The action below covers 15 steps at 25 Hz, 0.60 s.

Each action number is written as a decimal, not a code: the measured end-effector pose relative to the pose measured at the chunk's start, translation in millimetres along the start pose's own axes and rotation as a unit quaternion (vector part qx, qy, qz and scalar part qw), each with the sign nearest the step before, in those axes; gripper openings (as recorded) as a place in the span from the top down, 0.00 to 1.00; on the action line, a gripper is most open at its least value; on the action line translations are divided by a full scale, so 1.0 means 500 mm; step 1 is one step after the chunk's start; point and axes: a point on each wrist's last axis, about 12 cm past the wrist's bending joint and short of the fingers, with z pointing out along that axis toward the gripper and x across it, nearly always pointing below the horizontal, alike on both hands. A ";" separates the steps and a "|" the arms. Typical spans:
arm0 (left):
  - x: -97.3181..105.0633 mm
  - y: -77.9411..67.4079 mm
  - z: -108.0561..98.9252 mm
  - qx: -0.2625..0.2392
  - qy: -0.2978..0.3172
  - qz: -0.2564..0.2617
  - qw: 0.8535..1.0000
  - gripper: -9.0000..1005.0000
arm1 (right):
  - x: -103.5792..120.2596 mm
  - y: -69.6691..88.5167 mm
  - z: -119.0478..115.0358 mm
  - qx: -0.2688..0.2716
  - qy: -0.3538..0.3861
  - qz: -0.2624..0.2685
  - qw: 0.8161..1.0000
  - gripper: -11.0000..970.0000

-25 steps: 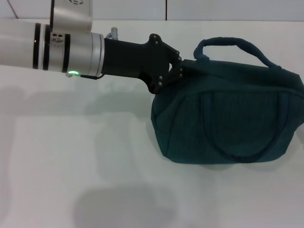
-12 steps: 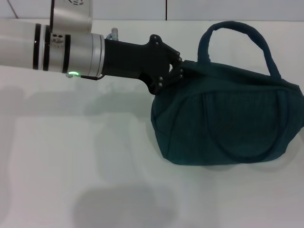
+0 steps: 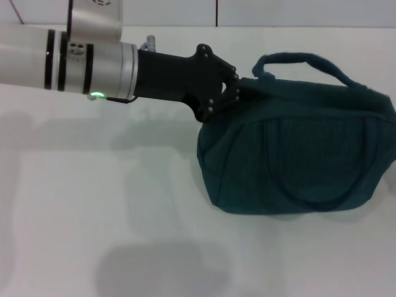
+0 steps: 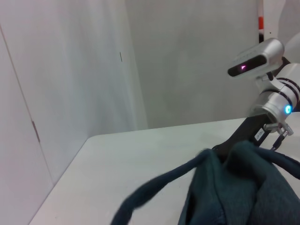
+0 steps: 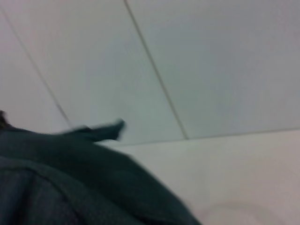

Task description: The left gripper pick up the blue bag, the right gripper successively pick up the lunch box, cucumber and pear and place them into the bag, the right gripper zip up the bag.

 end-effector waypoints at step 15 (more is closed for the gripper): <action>-0.001 -0.002 -0.015 -0.024 -0.032 -0.040 0.998 0.78 | -0.019 0.014 -0.019 -0.048 -0.014 0.000 0.999 0.83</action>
